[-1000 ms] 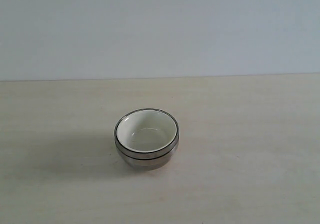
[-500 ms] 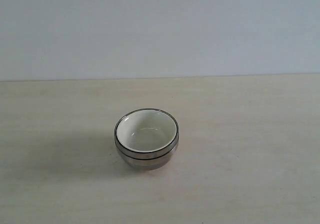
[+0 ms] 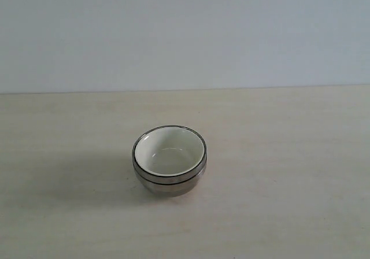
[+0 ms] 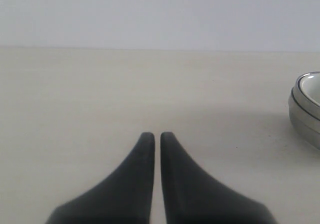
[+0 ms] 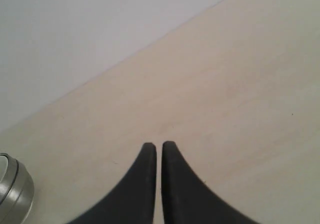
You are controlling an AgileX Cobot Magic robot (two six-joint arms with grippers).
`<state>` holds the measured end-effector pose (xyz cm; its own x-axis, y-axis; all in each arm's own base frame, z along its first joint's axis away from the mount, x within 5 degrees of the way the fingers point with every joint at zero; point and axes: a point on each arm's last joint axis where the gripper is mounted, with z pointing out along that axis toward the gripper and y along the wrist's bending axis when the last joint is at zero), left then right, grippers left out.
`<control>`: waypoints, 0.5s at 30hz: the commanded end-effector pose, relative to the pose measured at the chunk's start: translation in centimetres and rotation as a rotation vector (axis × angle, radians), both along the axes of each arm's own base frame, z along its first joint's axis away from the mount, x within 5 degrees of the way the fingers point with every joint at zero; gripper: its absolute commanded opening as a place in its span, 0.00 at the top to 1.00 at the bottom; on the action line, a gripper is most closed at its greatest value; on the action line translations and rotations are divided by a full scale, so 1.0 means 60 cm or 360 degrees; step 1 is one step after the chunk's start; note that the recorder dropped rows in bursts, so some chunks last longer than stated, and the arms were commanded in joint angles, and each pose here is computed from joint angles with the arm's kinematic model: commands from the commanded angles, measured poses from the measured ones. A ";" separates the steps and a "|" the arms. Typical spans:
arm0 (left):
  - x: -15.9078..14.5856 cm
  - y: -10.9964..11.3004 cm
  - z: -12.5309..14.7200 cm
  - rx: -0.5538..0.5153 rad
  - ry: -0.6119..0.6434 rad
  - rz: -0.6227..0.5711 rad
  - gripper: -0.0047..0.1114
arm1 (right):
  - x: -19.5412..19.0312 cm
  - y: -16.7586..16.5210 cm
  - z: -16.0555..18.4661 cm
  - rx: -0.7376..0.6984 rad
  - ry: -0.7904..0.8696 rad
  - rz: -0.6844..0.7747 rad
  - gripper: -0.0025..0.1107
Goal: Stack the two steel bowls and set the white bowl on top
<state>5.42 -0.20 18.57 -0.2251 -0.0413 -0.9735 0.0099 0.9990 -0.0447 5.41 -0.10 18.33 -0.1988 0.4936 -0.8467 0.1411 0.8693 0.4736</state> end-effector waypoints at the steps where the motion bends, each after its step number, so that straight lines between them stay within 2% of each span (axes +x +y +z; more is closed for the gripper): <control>1: 0.000 0.000 0.000 -0.0007 -0.0014 -0.0005 0.93 | -0.001 0.000 -0.002 -0.0012 0.0019 -0.0002 0.98; 8: 0.000 0.000 0.000 -0.0007 -0.0014 -0.0005 0.93 | -0.001 0.000 -0.002 -0.0045 0.0022 0.0007 0.98; 10: 0.000 0.000 0.000 -0.0007 -0.0014 -0.0005 0.93 | -0.001 0.000 -0.002 -0.0122 0.0024 0.0027 0.98; 13: 0.000 0.000 0.000 -0.0007 -0.0014 -0.0005 0.93 | -0.001 0.000 -0.002 -0.0363 0.0030 0.0089 0.98; 15: 0.000 0.000 0.000 -0.0007 -0.0014 -0.0005 0.93 | -0.001 0.000 -0.002 -0.0381 0.0031 0.0093 0.98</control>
<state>5.42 -0.20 18.57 -0.2251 -0.0413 -0.9735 0.0099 0.9990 -0.0447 5.37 -0.09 18.16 -0.2386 0.3212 -0.9165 0.1060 0.9467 0.3042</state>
